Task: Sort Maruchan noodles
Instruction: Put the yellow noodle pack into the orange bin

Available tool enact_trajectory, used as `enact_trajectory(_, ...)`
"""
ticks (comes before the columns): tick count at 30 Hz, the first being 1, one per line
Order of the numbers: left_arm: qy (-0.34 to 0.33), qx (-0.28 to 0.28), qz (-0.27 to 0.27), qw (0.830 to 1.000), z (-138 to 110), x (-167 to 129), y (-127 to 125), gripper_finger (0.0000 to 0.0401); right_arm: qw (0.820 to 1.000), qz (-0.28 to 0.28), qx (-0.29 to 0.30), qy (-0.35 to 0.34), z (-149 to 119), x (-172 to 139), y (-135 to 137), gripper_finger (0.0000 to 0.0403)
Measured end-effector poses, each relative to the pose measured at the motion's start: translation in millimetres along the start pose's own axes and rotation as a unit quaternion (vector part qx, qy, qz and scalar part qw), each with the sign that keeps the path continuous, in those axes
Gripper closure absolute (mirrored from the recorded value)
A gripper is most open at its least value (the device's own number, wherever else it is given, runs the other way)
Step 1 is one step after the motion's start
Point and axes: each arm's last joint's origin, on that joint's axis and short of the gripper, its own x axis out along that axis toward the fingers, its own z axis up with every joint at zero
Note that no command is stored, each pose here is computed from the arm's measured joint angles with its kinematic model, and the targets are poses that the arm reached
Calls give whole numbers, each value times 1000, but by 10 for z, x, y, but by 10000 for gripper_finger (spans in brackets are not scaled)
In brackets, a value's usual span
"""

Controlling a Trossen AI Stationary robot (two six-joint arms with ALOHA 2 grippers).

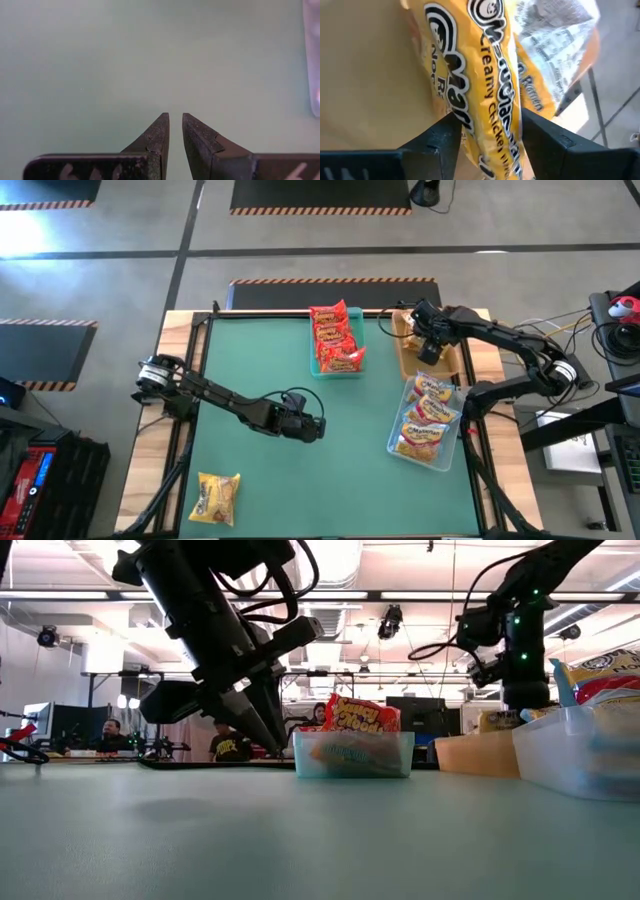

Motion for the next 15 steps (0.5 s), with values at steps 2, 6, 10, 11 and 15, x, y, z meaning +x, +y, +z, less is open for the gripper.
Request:
enact_trajectory(2, 0, 0, 0, 1000, 0, 0, 0, 365, 1000, -6, 2, -7, 22, -22, -19, 215)
enact_trajectory(6, 0, 0, 0, 1000, 0, 0, -1, 365, 1000, -11, 19, -20, 71, -95, -68, 212)
enact_trajectory(10, 4, 0, -1, 1000, -2, 0, -1, 365, 998, -24, 35, -55, 159, -286, -181, 211)
enact_trajectory(11, 4, -1, -2, 1000, -2, 0, -3, 365, 997, -27, 39, -65, 185, -338, -213, 211)
enact_trajectory(15, 5, -4, -11, 1000, 0, -6, -30, 365, 991, -34, 82, -99, 272, -543, -331, 211)
